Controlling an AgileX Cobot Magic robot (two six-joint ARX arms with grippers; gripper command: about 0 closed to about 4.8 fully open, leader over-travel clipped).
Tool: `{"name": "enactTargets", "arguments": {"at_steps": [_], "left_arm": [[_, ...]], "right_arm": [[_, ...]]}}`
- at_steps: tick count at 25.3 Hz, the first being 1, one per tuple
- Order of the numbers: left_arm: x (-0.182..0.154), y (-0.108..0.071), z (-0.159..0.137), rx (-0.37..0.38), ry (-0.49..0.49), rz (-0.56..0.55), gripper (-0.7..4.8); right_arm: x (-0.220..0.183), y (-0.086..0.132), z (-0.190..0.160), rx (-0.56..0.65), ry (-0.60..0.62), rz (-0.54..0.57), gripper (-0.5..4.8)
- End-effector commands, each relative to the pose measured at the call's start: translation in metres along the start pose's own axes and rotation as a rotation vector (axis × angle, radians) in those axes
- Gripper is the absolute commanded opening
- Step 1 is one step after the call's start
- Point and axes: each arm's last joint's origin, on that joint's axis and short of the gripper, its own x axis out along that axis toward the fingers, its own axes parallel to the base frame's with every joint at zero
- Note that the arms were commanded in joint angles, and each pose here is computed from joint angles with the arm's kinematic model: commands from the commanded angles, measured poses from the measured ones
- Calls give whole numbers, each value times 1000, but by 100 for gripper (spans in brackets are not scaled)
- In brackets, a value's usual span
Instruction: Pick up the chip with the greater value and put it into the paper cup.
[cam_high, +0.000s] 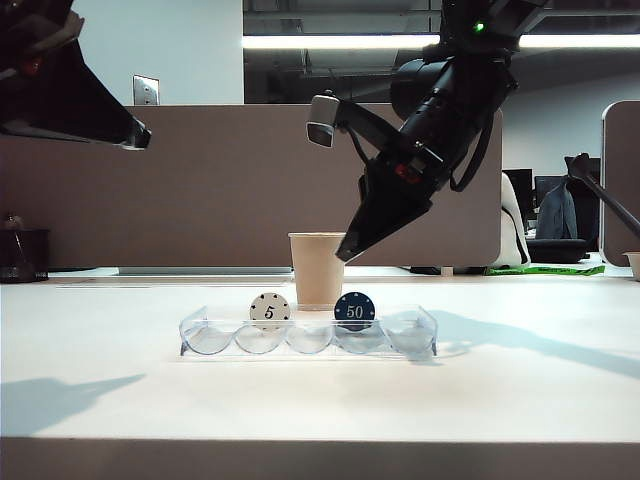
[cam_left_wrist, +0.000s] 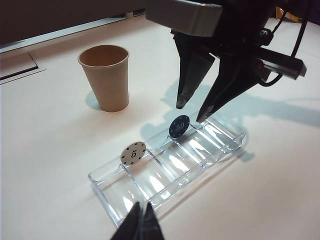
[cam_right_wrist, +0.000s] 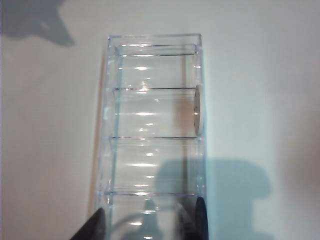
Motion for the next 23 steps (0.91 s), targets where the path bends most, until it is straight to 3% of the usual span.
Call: {"name": "enactTargets", "arguments": {"at_steps": [1,7,15,23], "left_arm": [[0,0,2,-3,-10,-5,-5],[0,0,2,-3,-10,-5,-5],[0,0,2,-3,-10,-5,-5],[0,0,2,-3,-10,-5,-5]], "right_arm": [[3,-2,-2,-3,24,-14,185],[8,-4,-5,8,39,-9,184],[8,-5,-5,2,33,-19,144],[8,-6,-4,-7,28,-30,146]]}}
